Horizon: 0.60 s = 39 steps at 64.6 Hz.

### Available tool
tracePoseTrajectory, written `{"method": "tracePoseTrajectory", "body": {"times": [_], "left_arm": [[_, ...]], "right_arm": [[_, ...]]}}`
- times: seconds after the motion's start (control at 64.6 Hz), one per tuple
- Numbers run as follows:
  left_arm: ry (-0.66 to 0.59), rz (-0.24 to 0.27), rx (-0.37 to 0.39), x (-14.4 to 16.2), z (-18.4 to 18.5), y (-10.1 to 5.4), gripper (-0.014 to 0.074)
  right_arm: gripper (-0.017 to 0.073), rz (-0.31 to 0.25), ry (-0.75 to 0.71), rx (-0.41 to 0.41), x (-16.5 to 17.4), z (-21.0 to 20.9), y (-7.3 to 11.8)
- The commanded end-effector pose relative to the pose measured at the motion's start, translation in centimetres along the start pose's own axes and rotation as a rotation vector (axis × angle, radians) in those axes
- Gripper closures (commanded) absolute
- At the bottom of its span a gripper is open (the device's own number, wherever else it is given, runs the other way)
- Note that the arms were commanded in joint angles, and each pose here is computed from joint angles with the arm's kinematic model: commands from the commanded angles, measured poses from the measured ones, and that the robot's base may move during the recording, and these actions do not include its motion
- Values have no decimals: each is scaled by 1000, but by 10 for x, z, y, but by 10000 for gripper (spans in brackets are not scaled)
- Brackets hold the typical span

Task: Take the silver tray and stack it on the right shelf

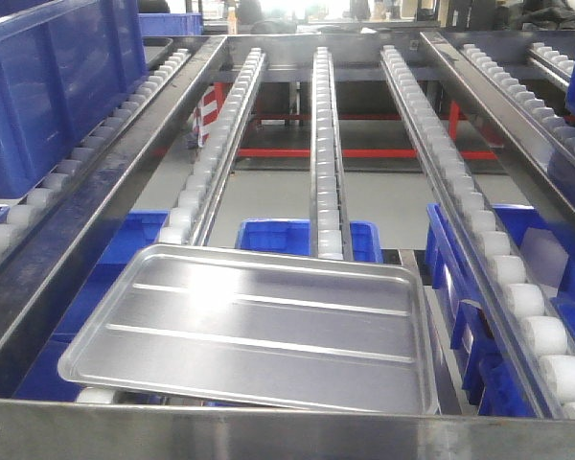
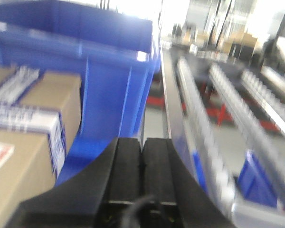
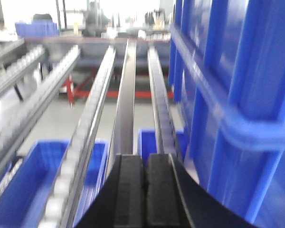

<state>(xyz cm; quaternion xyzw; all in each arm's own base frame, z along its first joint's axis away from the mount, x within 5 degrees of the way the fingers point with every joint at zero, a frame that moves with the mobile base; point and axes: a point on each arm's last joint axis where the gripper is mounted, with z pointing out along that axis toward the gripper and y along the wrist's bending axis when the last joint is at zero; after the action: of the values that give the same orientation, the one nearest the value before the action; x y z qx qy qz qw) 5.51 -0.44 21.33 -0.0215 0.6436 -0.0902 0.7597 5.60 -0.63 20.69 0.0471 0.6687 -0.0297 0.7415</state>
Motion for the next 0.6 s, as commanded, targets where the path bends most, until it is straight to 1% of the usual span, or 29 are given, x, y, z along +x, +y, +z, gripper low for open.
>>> {"method": "tracePoseTrajectory", "body": {"times": [0.0,0.077,0.093,0.108,0.139,0.201,0.248,0.31,0.341,0.418,0.449,0.496,0.511,0.558,0.589], "left_arm": [[-154,-19,17,-33,-1,-4,685],[-103,-22,30,-59,0,-10,685],[-76,-22,33,-63,1,-11,685],[-77,-23,40,-71,1,-12,685],[-37,-23,43,-79,2,-14,685],[16,-23,54,-101,5,-19,685],[76,-22,63,-113,10,-22,685],[164,-21,74,-122,20,-26,683],[217,-20,76,-124,27,-27,683],[313,-16,96,-129,44,-32,683],[353,-12,107,-128,52,-34,683],[409,-5,130,-126,62,-38,683],[433,4,142,-124,66,-39,680],[482,21,183,-120,74,-45,640],[514,33,214,-117,79,-49,589]], "right_arm": [[510,15,-209,0,-34,-5,0],[510,15,-253,-4,-57,-9,1],[510,16,-258,-4,-61,-9,1],[510,17,-263,-5,-68,-10,2],[510,25,-267,-9,-76,-10,2],[510,54,-260,-19,-94,-9,3],[510,84,-227,-35,-103,-6,4],[498,116,-172,-58,-112,2,6],[484,121,-149,-73,-115,6,7],[402,125,-74,-115,-120,17,11],[342,126,-35,-140,-121,23,13],[278,127,3,-170,-123,28,16],[246,127,26,-187,-123,30,18],[181,129,70,-230,-124,36,23],[148,127,103,-266,-125,40,27]]}}
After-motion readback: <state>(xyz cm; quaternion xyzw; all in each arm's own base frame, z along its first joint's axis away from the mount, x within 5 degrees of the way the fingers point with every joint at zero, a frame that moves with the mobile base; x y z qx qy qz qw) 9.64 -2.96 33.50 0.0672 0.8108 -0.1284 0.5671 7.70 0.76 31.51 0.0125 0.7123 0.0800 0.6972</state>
